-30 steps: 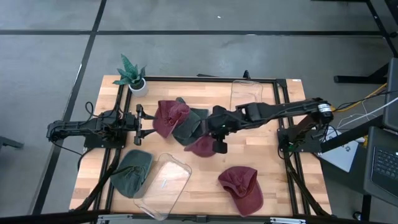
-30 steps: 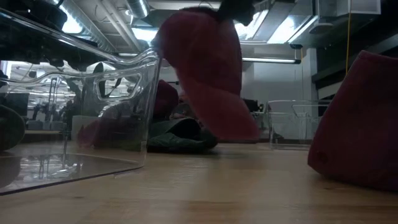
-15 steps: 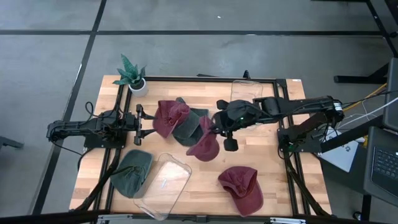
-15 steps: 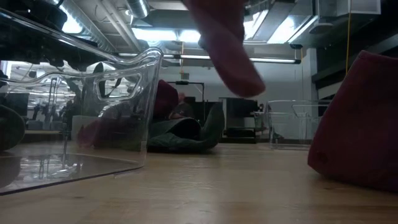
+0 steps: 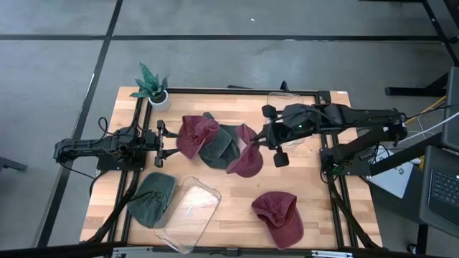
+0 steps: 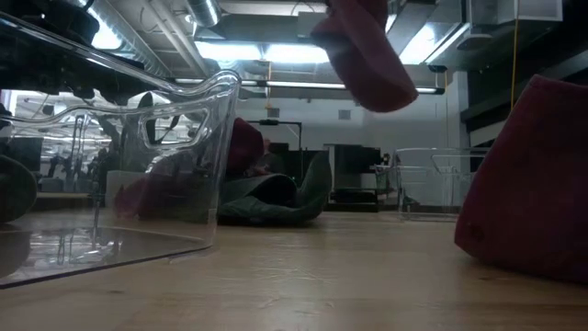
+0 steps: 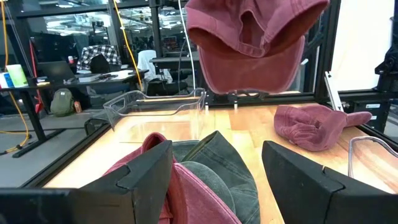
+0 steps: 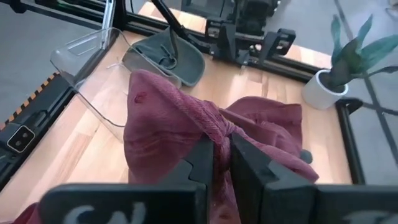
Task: Pick & Place hat
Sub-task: Put the middle red cap into the top transparent bin
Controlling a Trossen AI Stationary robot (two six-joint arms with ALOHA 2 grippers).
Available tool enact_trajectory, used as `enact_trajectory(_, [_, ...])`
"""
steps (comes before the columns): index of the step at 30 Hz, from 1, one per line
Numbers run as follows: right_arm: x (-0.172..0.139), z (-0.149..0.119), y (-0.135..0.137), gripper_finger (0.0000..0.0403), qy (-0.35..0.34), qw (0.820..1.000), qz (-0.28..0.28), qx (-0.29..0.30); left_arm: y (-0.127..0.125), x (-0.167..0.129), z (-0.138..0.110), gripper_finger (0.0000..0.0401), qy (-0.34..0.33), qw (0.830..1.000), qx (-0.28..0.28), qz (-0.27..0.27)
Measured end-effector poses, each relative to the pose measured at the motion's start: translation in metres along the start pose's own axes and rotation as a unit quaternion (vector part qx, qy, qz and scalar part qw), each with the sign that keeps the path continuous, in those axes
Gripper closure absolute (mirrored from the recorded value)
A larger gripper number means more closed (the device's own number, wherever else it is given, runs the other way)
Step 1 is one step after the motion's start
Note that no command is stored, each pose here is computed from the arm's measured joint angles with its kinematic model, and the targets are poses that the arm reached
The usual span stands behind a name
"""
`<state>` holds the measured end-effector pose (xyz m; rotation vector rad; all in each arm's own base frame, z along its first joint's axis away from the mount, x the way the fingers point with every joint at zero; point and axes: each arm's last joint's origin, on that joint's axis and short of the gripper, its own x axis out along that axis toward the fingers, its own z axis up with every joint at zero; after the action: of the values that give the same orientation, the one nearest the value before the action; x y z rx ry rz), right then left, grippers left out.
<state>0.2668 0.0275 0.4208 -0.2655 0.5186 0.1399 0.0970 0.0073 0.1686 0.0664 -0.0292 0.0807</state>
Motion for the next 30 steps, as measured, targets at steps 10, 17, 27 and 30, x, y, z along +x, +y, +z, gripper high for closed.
enact_trajectory(10, [-0.023, -0.001, 0.001, 0.0360, -0.012, 1.000, 0.013, -0.019, 0.000, 0.000, 0.000, 0.0156, 0.000, 1.000, 0.000, 0.000])
enact_trajectory(17, [-0.031, -0.003, 0.002, 0.0360, -0.016, 0.999, 0.026, -0.022, 0.000, 0.000, 0.000, 0.0156, 0.000, 1.000, 0.000, 0.000])
enact_trajectory(27, [-0.040, -0.006, -0.006, 0.0360, -0.015, 1.000, 0.010, -0.023, 0.000, 0.000, 0.000, 0.0156, 0.000, 1.000, 0.000, 0.000])
enact_trajectory(30, [-0.042, -0.008, -0.014, 0.0360, -0.012, 1.000, -0.006, -0.014, 0.000, 0.000, 0.000, 0.0156, 0.000, 1.000, 0.000, 0.000])
